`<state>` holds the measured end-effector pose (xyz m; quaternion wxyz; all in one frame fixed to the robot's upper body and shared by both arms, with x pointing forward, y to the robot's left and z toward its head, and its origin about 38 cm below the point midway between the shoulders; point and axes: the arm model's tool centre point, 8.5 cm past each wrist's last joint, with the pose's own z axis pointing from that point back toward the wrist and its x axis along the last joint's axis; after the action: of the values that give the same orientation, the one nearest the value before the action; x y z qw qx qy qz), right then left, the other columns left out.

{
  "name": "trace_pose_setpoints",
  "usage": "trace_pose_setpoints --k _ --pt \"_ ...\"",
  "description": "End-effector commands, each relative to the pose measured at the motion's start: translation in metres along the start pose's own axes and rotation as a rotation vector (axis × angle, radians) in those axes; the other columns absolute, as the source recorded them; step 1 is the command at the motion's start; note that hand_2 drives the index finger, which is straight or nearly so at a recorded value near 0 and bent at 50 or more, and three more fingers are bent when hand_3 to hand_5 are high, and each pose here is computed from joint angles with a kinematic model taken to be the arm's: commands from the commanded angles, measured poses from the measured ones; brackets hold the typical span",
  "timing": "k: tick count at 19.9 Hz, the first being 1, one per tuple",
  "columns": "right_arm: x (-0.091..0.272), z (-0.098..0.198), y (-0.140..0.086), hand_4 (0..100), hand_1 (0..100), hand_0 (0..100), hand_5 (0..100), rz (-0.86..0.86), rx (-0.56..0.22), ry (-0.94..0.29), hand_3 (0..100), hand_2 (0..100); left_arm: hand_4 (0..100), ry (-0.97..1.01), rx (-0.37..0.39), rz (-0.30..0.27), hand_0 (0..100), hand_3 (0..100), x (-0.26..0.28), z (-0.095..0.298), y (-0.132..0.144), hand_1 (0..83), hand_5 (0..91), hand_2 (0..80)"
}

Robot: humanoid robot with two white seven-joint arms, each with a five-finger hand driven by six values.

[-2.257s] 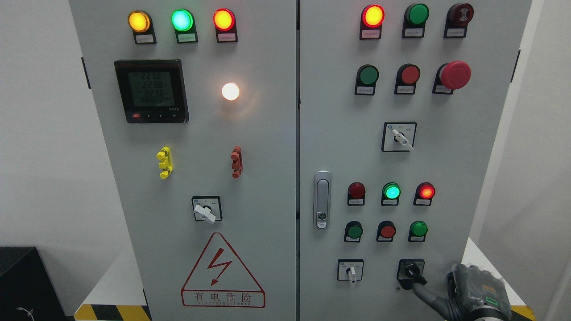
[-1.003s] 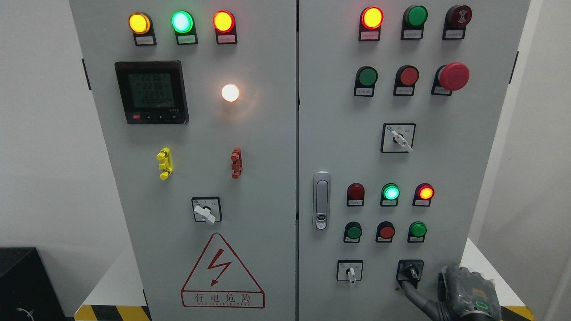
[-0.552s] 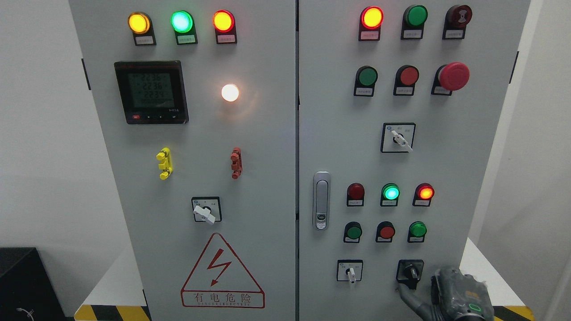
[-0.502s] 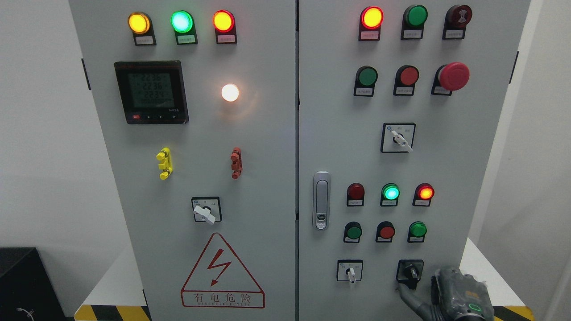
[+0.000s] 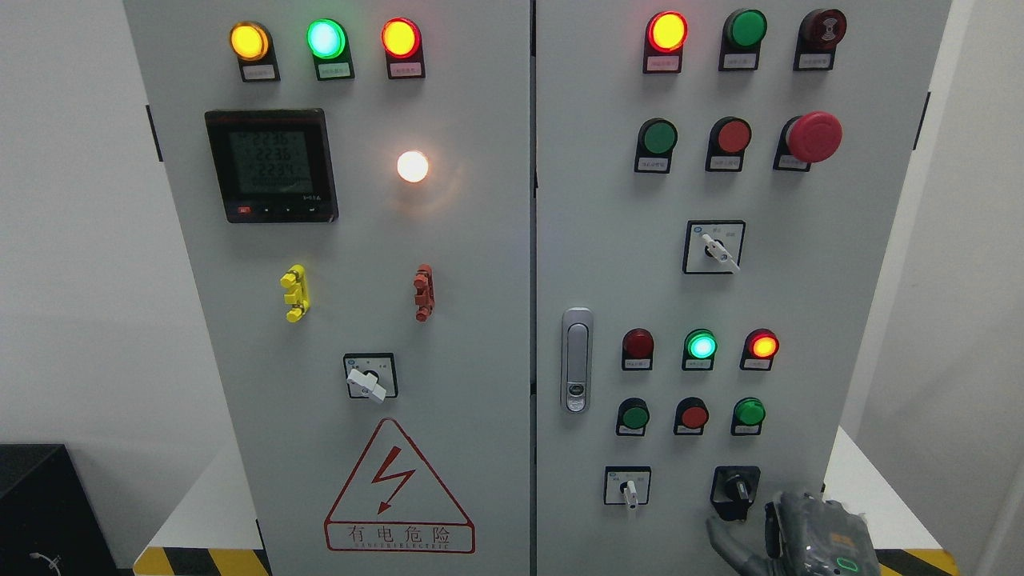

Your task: Flip black knob to close circuit

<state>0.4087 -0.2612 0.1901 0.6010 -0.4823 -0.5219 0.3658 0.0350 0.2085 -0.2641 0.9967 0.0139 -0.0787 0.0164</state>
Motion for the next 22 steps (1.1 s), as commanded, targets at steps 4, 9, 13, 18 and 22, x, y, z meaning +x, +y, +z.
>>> trace_pose_setpoints --k 4,9,13,18,22 --pt "0.001 0.035 -0.012 85 12 10 82 -0.145 -0.004 -0.070 100 80 0 0.021 0.001 0.001 12 0 -0.013 0.001 0.001 55.6 0.0 0.0" --pt "-0.016 0.058 -0.017 73 12 8 62 -0.338 0.026 -0.123 86 58 0 0.021 0.001 0.001 12 0 -0.013 0.001 0.001 55.6 0.0 0.0" --pt "-0.022 0.071 -0.008 58 13 7 45 -0.511 0.038 -0.164 67 41 0 0.021 0.001 0.001 12 0 -0.013 0.001 0.001 55.6 0.0 0.0" --pt "-0.033 0.079 -0.003 29 12 7 22 -0.721 0.097 -0.215 35 22 0 0.019 0.001 0.001 12 0 -0.013 0.001 0.001 55.6 0.0 0.0" --pt "-0.035 0.084 -0.001 6 10 0 0 -1.019 0.178 -0.273 14 4 0 0.021 0.001 0.001 12 0 -0.013 0.001 0.001 55.6 0.0 0.0"
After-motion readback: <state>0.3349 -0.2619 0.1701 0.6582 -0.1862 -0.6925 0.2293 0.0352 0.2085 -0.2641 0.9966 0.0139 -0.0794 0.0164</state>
